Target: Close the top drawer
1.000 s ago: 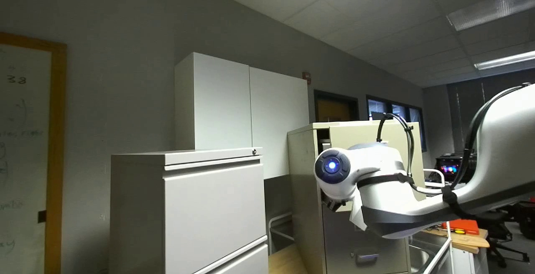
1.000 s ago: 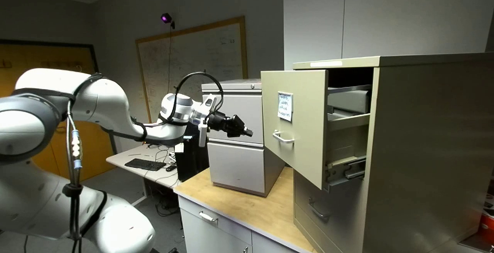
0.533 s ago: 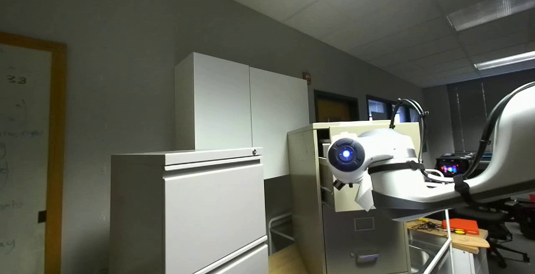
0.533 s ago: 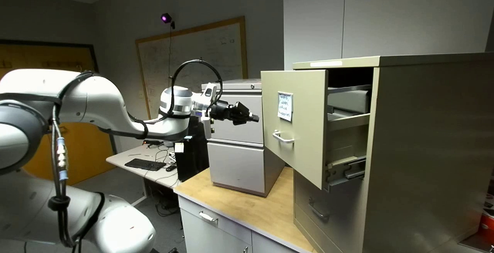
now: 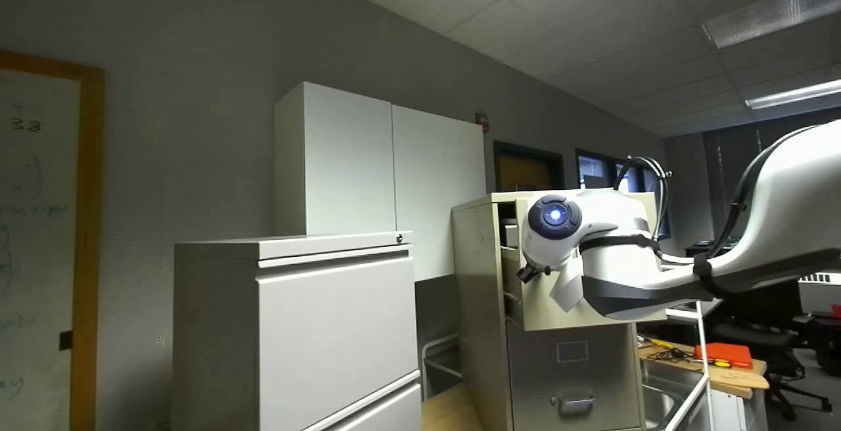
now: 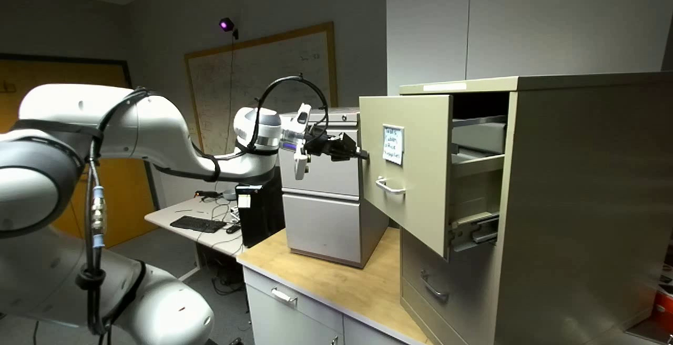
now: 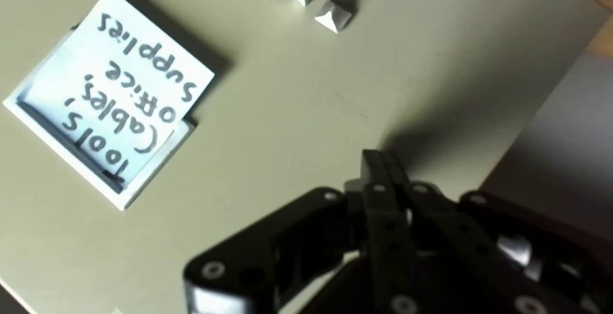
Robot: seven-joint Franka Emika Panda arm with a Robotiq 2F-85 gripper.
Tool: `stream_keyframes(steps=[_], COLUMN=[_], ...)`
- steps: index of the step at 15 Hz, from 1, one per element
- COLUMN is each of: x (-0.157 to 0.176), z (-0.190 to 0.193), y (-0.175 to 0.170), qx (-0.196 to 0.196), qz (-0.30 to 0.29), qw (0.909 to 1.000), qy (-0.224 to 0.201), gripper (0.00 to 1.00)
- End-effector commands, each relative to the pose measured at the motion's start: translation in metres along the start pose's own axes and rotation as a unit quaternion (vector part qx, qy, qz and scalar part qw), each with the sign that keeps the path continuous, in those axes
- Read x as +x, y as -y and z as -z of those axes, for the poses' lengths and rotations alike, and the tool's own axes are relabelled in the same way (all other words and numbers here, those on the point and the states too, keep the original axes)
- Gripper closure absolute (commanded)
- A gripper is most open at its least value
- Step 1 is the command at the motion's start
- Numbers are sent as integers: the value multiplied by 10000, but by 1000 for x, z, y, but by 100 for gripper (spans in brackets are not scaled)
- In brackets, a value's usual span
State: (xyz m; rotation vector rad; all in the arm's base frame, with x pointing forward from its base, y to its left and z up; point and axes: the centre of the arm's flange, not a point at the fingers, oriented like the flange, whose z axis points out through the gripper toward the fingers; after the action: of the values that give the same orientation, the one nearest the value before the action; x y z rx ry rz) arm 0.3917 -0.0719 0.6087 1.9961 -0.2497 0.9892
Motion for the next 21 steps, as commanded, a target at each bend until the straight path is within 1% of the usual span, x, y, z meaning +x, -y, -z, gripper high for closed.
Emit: stream_keyframes(steps=[1,6,8,12,16,21], x=[29,41,48,61,67,76], z=[-49,-89,-103,-125,-142,-161], y=[-3,-3,-4,-13,-21,-26], qx=[438,788,979,1317,1616,1879], qz=[-234,-591,-720,-963,-1157,-1297], qw=[9986,9940,9906,9824,9731,9636], qy=[156,471,620,905,1163,1390], gripper=[100,100,100,100,100,100])
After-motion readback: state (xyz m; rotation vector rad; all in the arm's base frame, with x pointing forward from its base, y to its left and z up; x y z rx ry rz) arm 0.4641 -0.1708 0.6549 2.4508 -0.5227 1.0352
